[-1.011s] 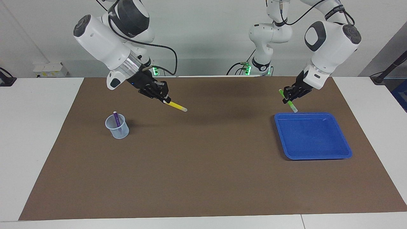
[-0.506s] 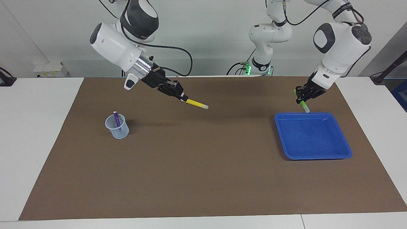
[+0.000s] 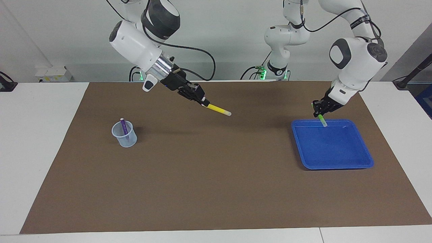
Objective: Right arm passes pens to left for tray arrangement
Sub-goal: 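Release the green pen in the tray while the right gripper lifts the yellow pen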
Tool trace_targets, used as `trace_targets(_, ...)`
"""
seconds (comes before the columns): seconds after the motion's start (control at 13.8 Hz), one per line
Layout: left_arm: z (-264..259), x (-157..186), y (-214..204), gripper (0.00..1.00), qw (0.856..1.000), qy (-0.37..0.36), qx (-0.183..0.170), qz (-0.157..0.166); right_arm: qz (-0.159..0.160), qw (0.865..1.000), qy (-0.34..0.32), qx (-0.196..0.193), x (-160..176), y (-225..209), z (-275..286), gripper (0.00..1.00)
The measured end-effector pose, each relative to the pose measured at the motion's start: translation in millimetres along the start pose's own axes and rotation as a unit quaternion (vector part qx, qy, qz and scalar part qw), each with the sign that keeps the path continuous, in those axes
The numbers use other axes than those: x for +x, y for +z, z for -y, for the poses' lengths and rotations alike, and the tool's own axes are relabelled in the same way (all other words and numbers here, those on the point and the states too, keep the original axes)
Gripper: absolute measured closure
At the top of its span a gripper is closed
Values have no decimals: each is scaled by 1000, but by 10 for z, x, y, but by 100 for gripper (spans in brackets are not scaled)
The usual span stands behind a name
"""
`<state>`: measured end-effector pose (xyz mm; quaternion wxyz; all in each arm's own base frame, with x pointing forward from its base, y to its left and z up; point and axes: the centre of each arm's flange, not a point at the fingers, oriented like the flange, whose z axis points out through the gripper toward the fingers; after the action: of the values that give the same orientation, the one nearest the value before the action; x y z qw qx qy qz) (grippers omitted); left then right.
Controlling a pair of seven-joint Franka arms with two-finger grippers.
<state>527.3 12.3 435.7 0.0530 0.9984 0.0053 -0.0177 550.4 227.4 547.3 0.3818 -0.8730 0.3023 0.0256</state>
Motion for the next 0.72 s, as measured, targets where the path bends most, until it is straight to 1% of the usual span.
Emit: trace_targets(0.72,89,267,658,81,1000,-6,11,-29,-1,1000,2,0,17,-10,-13,81)
